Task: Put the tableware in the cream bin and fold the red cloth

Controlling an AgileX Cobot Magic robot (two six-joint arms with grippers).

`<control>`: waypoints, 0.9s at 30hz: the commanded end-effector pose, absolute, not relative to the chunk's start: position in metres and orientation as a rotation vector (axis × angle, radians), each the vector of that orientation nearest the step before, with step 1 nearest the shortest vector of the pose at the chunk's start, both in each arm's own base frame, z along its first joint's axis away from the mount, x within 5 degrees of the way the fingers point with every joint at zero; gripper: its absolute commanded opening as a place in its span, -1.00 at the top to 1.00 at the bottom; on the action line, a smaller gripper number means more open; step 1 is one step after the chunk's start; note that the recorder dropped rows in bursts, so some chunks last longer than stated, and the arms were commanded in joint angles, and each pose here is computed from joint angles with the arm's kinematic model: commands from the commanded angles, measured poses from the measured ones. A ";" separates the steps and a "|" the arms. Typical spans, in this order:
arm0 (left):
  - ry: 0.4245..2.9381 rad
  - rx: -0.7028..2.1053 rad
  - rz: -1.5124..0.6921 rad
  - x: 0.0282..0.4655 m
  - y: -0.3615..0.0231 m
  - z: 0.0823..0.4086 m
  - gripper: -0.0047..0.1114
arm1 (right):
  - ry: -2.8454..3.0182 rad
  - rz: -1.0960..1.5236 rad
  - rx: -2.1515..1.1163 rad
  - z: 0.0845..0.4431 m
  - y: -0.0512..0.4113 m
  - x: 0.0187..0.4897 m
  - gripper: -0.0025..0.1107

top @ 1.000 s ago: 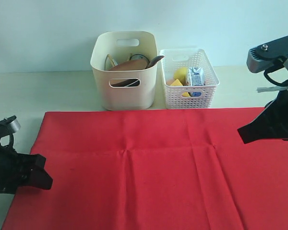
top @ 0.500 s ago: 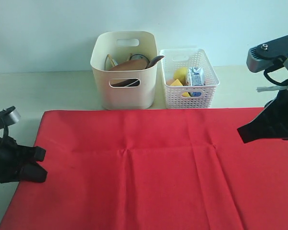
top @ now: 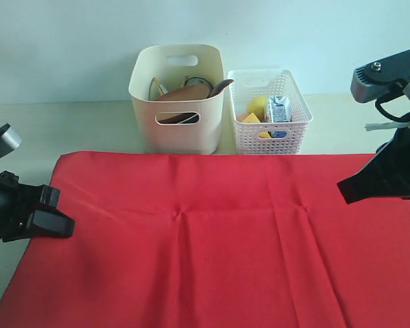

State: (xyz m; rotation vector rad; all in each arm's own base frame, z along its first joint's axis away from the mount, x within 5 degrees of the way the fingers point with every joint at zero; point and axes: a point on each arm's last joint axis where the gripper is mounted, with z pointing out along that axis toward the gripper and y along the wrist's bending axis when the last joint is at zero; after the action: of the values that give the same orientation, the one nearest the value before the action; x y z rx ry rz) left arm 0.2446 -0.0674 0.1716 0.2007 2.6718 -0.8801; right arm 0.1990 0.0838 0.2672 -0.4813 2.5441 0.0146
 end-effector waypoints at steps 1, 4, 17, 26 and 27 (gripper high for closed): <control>2.631 0.190 -0.902 0.246 -0.069 0.180 0.92 | 2.528 0.024 -0.486 0.268 0.084 0.197 0.95; 2.629 0.208 -0.914 0.246 -0.069 0.180 0.92 | 2.526 0.025 -0.486 0.269 0.084 0.198 0.95; 2.575 0.247 -0.594 0.241 -0.052 0.241 0.92 | 2.806 -0.121 -0.564 0.205 0.091 0.219 0.95; 2.632 0.214 -0.458 0.232 -0.026 0.262 0.92 | 2.873 -0.057 -0.487 0.161 0.106 0.238 0.95; 2.629 0.213 -0.459 0.232 -0.027 0.263 0.92 | 2.882 -0.058 -0.492 0.156 0.106 0.238 0.95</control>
State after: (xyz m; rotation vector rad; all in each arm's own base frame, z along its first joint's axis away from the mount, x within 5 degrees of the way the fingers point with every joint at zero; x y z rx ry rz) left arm 0.2329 -0.0285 0.2561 0.2247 2.6443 -0.4691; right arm 0.2335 0.1020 0.1683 -0.4957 2.8853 -0.0841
